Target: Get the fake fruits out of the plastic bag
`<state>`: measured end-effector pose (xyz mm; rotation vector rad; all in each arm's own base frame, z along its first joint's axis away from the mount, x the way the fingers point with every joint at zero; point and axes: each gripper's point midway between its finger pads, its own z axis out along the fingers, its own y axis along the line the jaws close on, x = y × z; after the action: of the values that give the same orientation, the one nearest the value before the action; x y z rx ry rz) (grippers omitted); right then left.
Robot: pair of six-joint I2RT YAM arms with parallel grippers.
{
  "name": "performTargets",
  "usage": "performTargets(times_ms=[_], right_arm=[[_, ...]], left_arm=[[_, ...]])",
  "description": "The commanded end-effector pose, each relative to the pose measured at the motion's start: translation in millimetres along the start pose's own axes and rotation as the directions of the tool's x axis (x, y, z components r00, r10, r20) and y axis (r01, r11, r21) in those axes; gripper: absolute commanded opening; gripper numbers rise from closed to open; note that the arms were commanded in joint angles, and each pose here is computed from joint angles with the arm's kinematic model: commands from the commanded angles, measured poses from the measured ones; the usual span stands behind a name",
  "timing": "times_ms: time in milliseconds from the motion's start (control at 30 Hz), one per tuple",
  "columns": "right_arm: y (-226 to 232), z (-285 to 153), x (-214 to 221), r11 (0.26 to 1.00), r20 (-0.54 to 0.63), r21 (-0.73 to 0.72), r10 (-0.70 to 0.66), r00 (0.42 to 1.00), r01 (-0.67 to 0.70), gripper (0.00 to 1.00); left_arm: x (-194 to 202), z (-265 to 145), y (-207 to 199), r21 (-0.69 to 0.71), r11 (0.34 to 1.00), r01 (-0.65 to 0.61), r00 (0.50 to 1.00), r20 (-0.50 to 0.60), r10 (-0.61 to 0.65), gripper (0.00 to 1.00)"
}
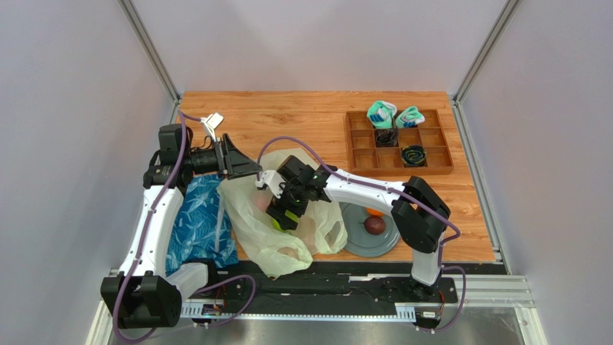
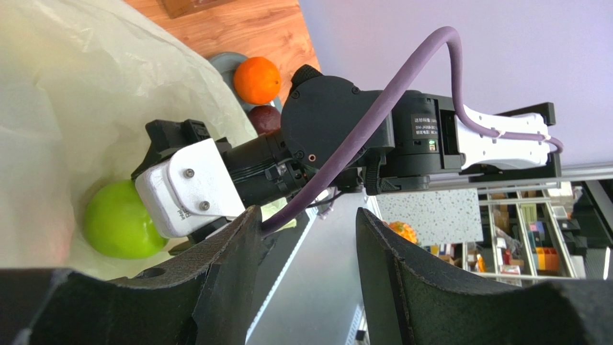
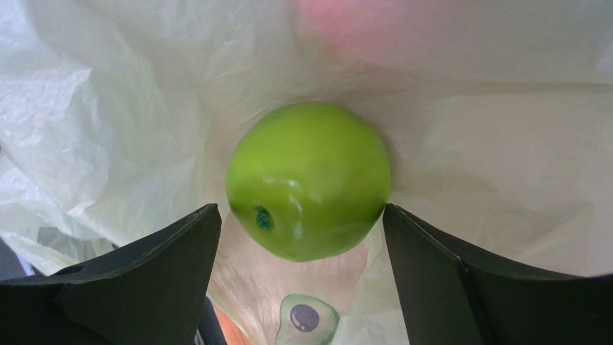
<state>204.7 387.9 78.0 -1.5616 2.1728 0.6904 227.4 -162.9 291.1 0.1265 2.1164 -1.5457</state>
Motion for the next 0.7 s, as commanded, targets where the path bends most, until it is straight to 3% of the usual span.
performTargets(times_ms=[0,100,167,200,333,500,667], right_arm=[[-20.0,15.7,-3.0,0.994,0.006,0.081,0.079,0.997,-0.079,0.9],[-23.7,17.7,-9.3,0.993,0.023,0.096,0.072,0.997,-0.073,0.88],[-23.7,14.7,-17.7,0.994,0.042,0.099,0.045,0.998,-0.049,0.77],[-23.2,11.5,-21.2,0.995,0.049,0.099,0.02,0.999,-0.024,0.65],[-14.3,-18.5,-40.4,0.996,0.072,0.077,-0.057,0.996,0.051,0.45],[7.6,-98.0,-65.5,0.993,0.173,0.012,-0.117,0.978,0.117,0.41],[-7.9,-158.3,-34.4,0.998,0.188,0.054,-0.047,0.981,0.037,0.41]], left_arm=[[10.5,-4.8,-17.6,0.066,0.998,-0.01,1.0,-0.026,0.011,0.58],[8.4,-4.5,-18.0,0.071,0.997,-0.01,1.0,-0.024,0.012,0.58],[7.0,-4.1,-18.0,0.073,0.997,-0.005,1.0,-0.025,0.007,0.58],[7.1,-3.7,-17.8,0.075,0.997,-0.007,1.0,-0.026,0.009,0.57],[4.3,-2.5,-17.0,0.08,0.997,-0.002,1.0,-0.027,0.004,0.57],[-6.0,1.0,-14.0,0.086,0.996,-0.008,1.0,-0.024,0.01,0.57],[-24.5,7.3,-7.1,0.075,0.997,0.02,1.0,-0.019,-0.019,0.58]])
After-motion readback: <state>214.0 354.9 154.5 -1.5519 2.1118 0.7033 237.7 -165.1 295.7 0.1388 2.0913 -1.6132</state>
